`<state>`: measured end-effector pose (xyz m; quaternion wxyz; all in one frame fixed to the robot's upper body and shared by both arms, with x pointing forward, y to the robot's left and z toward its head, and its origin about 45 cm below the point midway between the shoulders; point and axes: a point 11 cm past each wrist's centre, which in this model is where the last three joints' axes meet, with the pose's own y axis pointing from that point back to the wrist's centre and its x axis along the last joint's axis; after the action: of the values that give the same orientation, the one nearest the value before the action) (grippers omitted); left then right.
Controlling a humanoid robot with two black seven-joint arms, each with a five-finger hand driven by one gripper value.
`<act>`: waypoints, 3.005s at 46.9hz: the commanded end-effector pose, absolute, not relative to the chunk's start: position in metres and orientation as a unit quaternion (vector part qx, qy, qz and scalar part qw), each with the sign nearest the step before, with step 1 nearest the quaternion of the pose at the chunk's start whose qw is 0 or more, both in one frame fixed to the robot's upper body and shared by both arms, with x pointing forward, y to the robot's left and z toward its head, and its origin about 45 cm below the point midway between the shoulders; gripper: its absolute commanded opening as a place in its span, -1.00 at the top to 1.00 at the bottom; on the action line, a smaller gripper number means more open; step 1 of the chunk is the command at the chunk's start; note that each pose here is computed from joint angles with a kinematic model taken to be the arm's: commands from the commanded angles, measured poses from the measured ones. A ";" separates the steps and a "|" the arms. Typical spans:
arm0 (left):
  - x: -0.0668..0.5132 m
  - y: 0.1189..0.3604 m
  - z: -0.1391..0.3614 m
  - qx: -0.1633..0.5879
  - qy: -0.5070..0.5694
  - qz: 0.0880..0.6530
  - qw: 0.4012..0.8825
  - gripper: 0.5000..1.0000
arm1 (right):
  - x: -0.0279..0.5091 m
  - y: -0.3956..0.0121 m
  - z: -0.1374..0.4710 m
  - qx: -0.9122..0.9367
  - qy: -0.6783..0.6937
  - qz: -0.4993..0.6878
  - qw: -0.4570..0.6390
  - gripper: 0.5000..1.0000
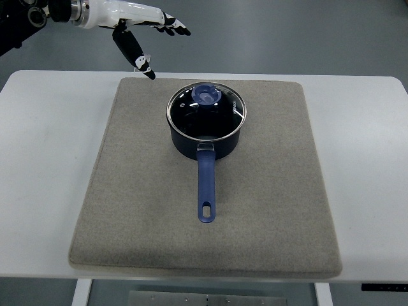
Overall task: Open pot lid and place left with left hand
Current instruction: 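Move the left hand over the saucepan toward the blue lid knob, then close the left hand fingers around the blue knob of the glass lid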
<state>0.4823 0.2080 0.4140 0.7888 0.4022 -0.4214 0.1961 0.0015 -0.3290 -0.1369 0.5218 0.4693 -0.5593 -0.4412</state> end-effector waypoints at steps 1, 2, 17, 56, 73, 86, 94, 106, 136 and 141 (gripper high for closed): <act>0.481 0.188 0.411 0.399 -0.430 0.176 0.790 -0.88 | 0.002 -0.329 -0.137 0.470 -0.559 -0.441 0.522 -0.66; 0.480 0.183 0.410 0.399 -0.432 0.172 0.791 -0.88 | 0.001 -0.329 -0.137 0.469 -0.559 -0.442 0.522 -0.66; 0.479 0.142 0.392 0.406 -0.481 0.134 0.766 -0.81 | 0.001 -0.329 -0.137 0.469 -0.559 -0.441 0.522 -0.66; 0.475 0.127 0.350 0.424 -0.511 0.107 0.740 -0.81 | 0.001 -0.329 -0.137 0.470 -0.559 -0.442 0.522 -0.66; 0.472 0.123 0.344 0.429 -0.510 0.094 0.740 -0.60 | 0.001 -0.329 -0.137 0.469 -0.559 -0.442 0.522 -0.66; 0.472 0.121 0.342 0.431 -0.512 0.089 0.738 -0.54 | 0.001 -0.329 -0.137 0.469 -0.559 -0.442 0.522 -0.66; 0.472 0.120 0.342 0.432 -0.512 0.088 0.738 -0.46 | 0.002 -0.329 -0.137 0.470 -0.559 -0.441 0.522 -0.66; 0.472 0.121 0.342 0.431 -0.512 0.089 0.738 -0.43 | 0.001 -0.329 -0.137 0.469 -0.559 -0.442 0.522 -0.66; 0.471 0.116 0.340 0.433 -0.519 0.080 0.732 -0.12 | 0.001 -0.329 -0.137 0.470 -0.559 -0.442 0.522 -0.66; 0.471 0.115 0.341 0.433 -0.520 0.081 0.732 -0.12 | 0.001 -0.329 -0.137 0.469 -0.559 -0.441 0.522 -0.66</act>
<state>0.4705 0.1151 0.3400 0.7326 0.4328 -0.5192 0.0803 0.0012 -0.3290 -0.1370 0.5217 0.4693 -0.5592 -0.4416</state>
